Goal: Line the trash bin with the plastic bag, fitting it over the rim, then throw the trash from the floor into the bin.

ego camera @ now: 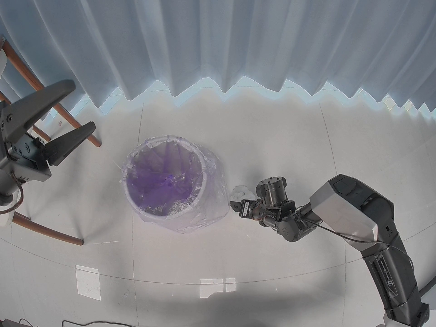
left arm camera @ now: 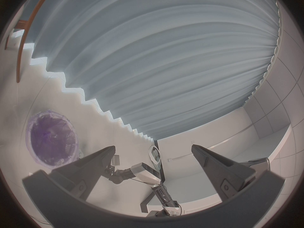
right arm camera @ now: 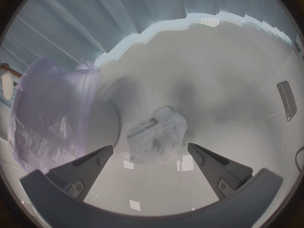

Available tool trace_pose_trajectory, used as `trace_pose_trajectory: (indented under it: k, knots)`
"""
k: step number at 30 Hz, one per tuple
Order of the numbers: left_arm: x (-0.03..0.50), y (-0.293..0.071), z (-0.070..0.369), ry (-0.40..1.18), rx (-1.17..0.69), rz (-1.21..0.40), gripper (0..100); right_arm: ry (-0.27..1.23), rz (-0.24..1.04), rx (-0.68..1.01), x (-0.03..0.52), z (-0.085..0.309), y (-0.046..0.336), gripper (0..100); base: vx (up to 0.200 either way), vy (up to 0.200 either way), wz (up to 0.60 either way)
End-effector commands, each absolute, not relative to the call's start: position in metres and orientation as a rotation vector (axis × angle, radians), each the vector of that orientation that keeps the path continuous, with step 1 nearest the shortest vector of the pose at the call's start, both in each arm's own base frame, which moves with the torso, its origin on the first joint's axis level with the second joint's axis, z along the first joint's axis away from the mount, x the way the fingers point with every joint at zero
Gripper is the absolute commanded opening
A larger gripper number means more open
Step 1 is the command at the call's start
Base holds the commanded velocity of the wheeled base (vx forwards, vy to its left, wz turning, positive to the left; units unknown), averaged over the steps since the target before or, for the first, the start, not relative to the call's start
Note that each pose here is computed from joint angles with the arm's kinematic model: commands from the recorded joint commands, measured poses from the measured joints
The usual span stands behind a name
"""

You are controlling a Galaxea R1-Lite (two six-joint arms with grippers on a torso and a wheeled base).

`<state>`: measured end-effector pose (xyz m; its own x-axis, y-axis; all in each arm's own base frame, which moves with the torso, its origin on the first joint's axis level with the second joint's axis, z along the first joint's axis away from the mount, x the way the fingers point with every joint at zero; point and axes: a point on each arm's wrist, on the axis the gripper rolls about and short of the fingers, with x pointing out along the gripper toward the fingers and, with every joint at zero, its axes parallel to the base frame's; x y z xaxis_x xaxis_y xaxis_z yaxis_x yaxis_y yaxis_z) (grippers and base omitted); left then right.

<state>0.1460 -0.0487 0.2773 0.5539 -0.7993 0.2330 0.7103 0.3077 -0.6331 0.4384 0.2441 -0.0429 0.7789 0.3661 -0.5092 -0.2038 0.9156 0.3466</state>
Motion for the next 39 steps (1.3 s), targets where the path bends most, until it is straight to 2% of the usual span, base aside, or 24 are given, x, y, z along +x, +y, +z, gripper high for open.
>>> trace_pose_trajectory:
  k: [1,6,20,21,36,39]
  knots:
    - [0.145,-0.049,0.277,0.135,-0.762,-1.005,100,0.612,0.313,0.278,0.438,-0.048,0.246,100,0.0,0.0,0.0]
    - [0.146,-0.049,0.276,0.137,-0.763,-1.002,100,0.631,0.31,0.271,0.438,-0.059,0.246,100,0.0,0.0,0.0]
    - [0.147,-0.049,0.274,0.146,-0.765,-1.002,100,0.643,0.307,0.296,0.443,-0.057,0.254,100,0.0,0.0,0.0]
    - [0.146,-0.049,0.274,0.144,-0.765,-1.003,100,0.645,0.307,0.296,0.443,-0.057,0.254,0,0.0,0.0,0.0]
    - [0.145,-0.049,0.276,0.139,-0.763,-1.005,100,0.658,0.286,0.305,0.441,-0.058,0.251,0,0.0,0.0,0.0]
    - [0.145,-0.049,0.276,0.135,-0.762,-1.005,100,0.651,0.255,0.311,0.436,-0.047,0.246,0,0.0,0.0,0.0]
